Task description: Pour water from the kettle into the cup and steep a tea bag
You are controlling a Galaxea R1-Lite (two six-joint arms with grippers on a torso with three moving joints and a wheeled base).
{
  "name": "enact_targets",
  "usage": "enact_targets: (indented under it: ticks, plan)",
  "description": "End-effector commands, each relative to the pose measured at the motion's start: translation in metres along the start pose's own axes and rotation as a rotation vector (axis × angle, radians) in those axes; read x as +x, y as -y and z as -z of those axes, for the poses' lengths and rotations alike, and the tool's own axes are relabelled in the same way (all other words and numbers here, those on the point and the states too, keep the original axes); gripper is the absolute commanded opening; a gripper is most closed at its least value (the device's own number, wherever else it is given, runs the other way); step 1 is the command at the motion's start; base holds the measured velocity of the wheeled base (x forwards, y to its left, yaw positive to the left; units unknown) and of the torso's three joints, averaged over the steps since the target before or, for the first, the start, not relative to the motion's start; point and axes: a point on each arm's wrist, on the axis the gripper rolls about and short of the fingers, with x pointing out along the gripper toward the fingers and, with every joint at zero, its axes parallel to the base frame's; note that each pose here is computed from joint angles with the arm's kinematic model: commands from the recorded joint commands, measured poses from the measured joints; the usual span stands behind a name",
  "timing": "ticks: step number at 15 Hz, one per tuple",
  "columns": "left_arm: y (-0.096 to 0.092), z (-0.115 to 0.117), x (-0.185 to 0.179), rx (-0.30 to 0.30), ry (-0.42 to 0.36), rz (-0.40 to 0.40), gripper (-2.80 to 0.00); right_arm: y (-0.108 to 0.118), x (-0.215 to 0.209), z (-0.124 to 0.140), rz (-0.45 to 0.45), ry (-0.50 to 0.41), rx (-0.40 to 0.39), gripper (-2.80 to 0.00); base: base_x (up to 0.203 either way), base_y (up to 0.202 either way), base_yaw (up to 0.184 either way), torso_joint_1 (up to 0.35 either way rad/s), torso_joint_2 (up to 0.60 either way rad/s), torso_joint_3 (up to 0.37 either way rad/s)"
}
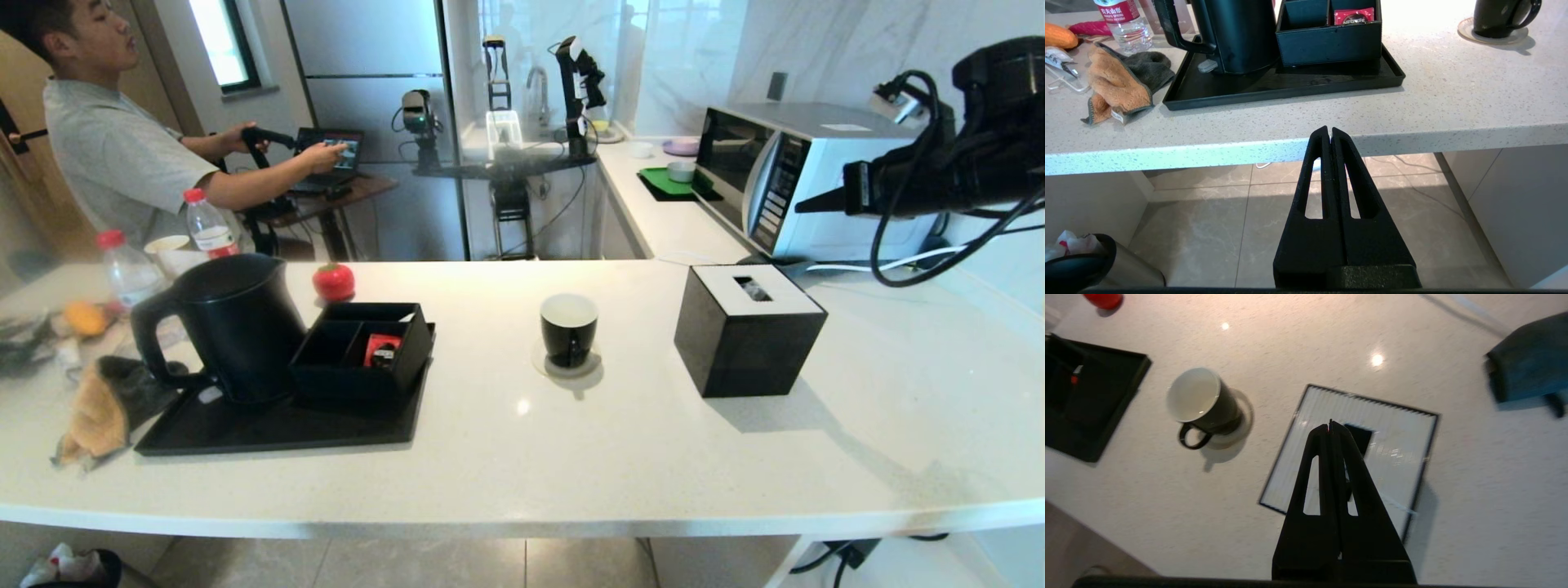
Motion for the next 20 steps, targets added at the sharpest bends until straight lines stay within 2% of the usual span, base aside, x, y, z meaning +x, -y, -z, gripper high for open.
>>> enact_targets:
  ticks: [1, 3, 6, 13, 16, 20]
  plan:
    - [0.0, 0.0, 0.0, 0.0, 0.0, 0.0, -2.8, -0.007, 0.014, 0.006, -0.034, -0.044, 0.041, -2.8, 0.0, 0.0, 0.0, 0.0, 0.0, 0.0]
    - [0.0, 0.0, 0.0, 0.0, 0.0, 0.0, -2.8, -0.007, 0.021, 0.013, -0.029, -0.087, 0.066, -2.8, 0.0, 0.0, 0.0, 0.0, 0.0, 0.0]
    - [0.0, 0.0, 0.0, 0.0, -0.001, 0.0, -2.8, -0.007, 0.035, 0.022, 0.085, -0.14, 0.099, -2.8, 0.0, 0.0, 0.0, 0.0, 0.0, 0.0]
    - [0.0, 0.0, 0.0, 0.0, 0.0, 0.0, -2.8, -0.042, 0.05, 0.022, 0.162, -0.138, 0.402, -2.8, 0.0, 0.0, 0.0, 0.0, 0.0, 0.0]
    - [0.0, 0.0, 0.0, 0.0, 0.0, 0.0, -2.8, -0.046, 0.048, 0.027, 0.207, -0.187, 0.459, -2.8, 0.0, 0.0, 0.0, 0.0, 0.0, 0.0]
    - [0.0, 0.0, 0.0, 0.0, 0.0, 0.0, -2.8, -0.044, 0.051, 0.03, 0.254, -0.181, 0.574, -2.8, 0.0, 0.0, 0.0, 0.0, 0.0, 0.0]
